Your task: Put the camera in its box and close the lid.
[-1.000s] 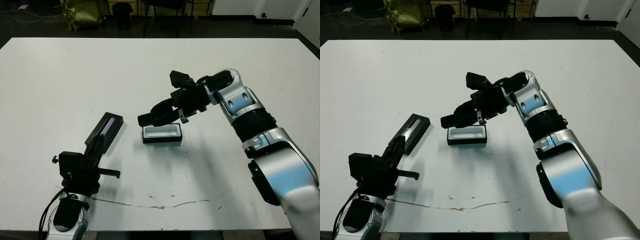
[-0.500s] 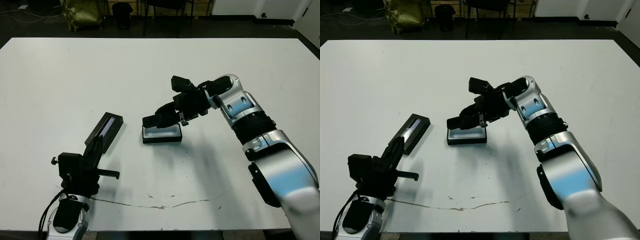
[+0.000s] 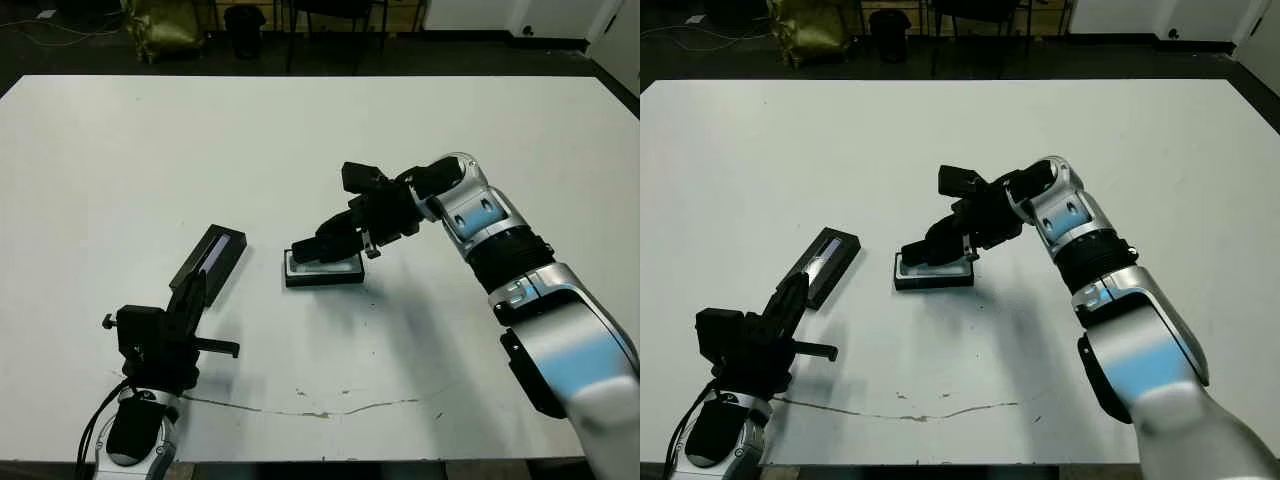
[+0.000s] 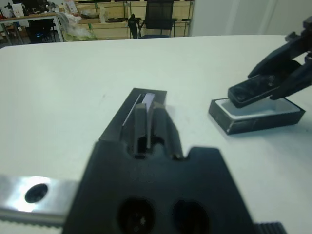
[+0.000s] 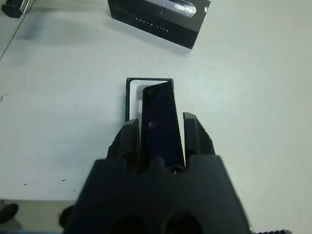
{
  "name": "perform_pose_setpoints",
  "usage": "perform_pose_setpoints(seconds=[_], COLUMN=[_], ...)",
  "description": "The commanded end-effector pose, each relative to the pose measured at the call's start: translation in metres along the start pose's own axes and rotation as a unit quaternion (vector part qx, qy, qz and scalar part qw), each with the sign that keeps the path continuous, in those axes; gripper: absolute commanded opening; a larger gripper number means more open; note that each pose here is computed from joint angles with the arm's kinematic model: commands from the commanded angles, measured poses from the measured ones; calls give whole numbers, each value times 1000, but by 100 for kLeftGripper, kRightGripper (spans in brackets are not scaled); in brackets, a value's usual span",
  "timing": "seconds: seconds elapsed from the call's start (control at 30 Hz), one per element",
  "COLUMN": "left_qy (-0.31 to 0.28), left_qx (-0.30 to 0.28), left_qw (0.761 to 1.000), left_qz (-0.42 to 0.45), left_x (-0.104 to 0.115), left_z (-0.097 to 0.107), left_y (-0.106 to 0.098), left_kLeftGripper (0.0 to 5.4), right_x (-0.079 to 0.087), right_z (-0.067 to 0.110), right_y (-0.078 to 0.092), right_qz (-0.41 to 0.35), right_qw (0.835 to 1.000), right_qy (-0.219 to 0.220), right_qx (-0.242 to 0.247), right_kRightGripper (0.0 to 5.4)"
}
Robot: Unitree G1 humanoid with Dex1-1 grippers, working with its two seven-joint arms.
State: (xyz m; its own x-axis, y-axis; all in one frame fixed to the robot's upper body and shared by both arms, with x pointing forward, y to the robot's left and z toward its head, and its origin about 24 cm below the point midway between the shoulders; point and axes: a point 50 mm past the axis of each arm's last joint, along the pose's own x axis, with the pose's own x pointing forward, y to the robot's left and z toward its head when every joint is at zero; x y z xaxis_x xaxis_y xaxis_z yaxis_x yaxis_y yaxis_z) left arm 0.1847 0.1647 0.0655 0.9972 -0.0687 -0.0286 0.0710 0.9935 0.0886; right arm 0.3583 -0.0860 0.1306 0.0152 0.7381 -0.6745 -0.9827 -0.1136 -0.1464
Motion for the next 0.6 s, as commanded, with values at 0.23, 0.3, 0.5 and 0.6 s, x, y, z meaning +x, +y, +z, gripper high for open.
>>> perform_pose_setpoints(seconds=[0.23,0.3,0.5,0.6], left_qy=[14,16,14,12], left_qx=[8,5,6,10], left_qw=[1000,1000,1000,1000], left_qz=[1,1,2,3], left_x=[-1,-2,-2,-2], left_z=[-5,-5,-4,-4], left_y=[2,1,1,1], left_kLeftGripper=[0,0,0,0], right_x=[3,4,7,10], right_z=[-17,-20,-23,-23], right_y=[7,8,10,11], right_qz=[6,5,6,9], right_qw=[1000,1000,999,999], right_qy=[18,22,39,39], right_qx=[2,2,4,4], right_kRightGripper=[85,85,85,85])
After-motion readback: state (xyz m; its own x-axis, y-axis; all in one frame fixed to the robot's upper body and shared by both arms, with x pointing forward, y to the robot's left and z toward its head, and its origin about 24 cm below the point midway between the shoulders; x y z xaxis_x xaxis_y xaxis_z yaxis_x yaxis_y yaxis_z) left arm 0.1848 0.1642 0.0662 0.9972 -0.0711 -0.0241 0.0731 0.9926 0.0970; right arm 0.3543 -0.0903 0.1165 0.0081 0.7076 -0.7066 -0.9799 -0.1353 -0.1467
